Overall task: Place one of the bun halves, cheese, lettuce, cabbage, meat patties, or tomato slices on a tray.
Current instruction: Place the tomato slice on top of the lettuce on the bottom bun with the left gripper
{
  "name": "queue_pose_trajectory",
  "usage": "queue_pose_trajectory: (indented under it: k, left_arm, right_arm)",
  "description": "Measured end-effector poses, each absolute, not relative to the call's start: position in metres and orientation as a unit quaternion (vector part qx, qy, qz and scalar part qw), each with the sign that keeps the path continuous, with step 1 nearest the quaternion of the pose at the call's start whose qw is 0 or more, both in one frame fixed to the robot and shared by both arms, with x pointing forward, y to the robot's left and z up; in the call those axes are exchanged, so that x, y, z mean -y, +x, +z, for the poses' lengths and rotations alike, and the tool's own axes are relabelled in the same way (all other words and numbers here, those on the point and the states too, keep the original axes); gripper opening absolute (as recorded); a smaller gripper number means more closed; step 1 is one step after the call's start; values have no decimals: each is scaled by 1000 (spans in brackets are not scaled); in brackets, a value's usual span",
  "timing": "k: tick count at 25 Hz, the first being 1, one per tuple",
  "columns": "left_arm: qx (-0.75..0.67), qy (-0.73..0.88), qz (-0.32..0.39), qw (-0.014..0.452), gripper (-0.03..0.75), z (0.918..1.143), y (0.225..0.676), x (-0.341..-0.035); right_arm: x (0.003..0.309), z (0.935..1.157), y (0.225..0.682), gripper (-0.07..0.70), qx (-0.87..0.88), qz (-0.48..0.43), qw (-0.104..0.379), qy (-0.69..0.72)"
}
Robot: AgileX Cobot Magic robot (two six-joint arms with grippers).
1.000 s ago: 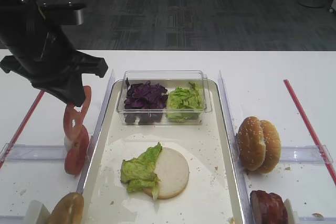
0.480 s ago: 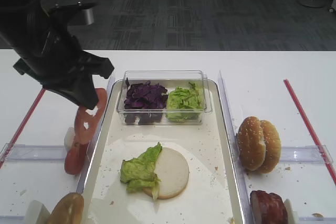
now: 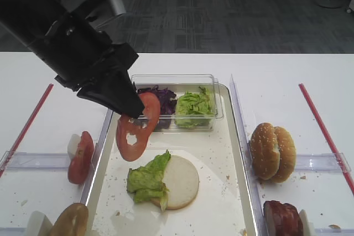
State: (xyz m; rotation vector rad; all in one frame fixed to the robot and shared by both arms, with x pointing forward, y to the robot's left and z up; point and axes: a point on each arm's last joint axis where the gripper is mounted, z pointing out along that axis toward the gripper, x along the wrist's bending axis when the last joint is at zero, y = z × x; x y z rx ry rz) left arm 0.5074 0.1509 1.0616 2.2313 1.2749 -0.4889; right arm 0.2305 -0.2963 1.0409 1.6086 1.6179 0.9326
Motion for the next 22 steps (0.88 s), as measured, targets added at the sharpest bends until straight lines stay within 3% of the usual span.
queue_pose_trajectory:
  k: [6, 22]
  left_arm:
    - [-458, 806, -226, 298, 43, 1057, 513, -140]
    - [-486, 777, -287, 278, 42, 1017, 532, -128]
  right_arm:
    - [296, 1041, 231, 193, -619, 357, 332, 616]
    - [296, 1041, 231, 193, -619, 357, 332, 616]
